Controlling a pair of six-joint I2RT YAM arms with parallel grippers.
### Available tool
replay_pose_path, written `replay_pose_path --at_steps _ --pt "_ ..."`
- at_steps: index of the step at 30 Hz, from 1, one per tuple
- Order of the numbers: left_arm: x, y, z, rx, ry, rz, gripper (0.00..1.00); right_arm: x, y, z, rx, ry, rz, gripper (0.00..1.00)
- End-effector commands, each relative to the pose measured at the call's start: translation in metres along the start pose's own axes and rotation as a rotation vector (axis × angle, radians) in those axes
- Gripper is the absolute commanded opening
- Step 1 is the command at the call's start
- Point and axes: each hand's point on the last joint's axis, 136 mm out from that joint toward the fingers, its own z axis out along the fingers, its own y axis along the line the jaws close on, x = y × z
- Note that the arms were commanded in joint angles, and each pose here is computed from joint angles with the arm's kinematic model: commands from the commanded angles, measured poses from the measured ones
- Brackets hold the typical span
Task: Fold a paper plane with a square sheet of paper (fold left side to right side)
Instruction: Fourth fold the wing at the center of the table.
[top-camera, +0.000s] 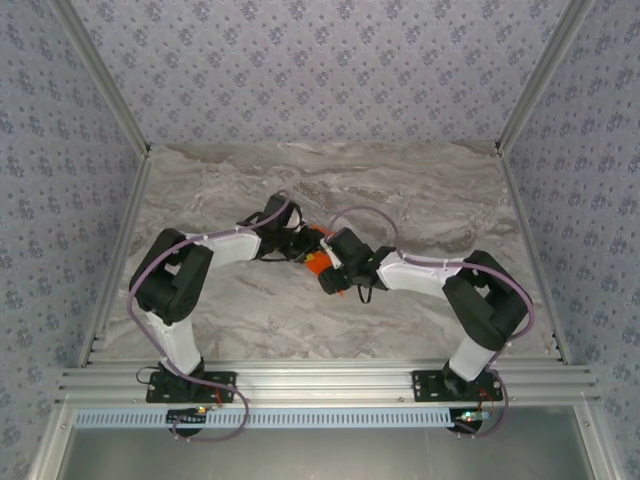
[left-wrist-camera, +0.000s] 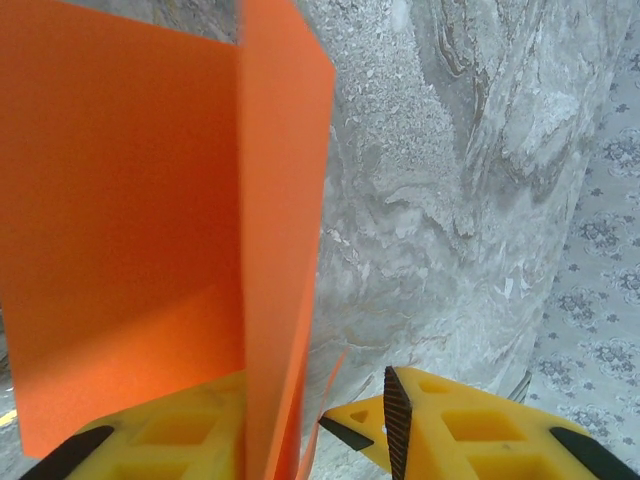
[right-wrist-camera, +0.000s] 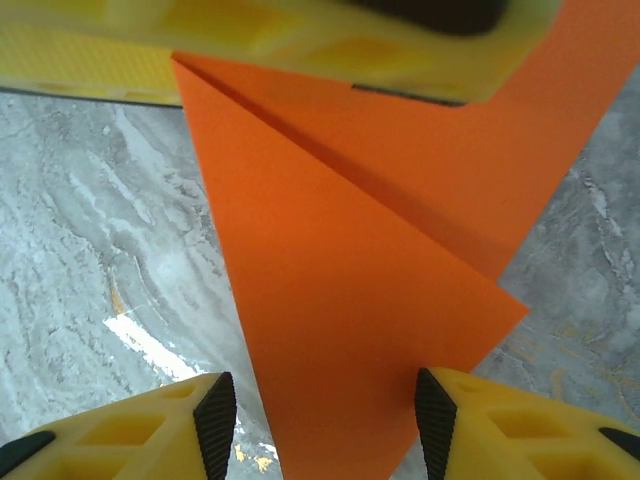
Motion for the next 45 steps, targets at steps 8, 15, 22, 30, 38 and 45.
replay_pose_path --at_steps 8,15,22,30,38,45 --pt "-0.004 -0.019 -0.003 0.050 0.009 0.001 0.34 0.005 0.000 0.010 0.035 0.025 -0.009 0.42" --pt "-0.007 -0.020 -0.003 0.055 0.000 -0.006 0.24 0.012 0.007 0.011 0.014 0.044 -0.030 0.42" --pt "-0.007 -0.021 -0.004 0.056 -0.003 -0.005 0.23 0.014 0.005 0.011 0.027 0.047 -0.030 0.36" --pt "-0.010 -0.015 -0.016 0.045 -0.027 0.001 0.37 0.021 0.005 0.011 0.005 0.059 -0.010 0.18" --pt "-0.015 -0.014 -0.048 0.056 -0.083 0.033 0.56 0.029 0.006 0.009 -0.082 0.049 0.072 0.10" --pt "-0.010 0.001 -0.060 0.024 -0.100 0.029 0.56 0.016 0.003 -0.003 -0.236 -0.044 0.212 0.09"
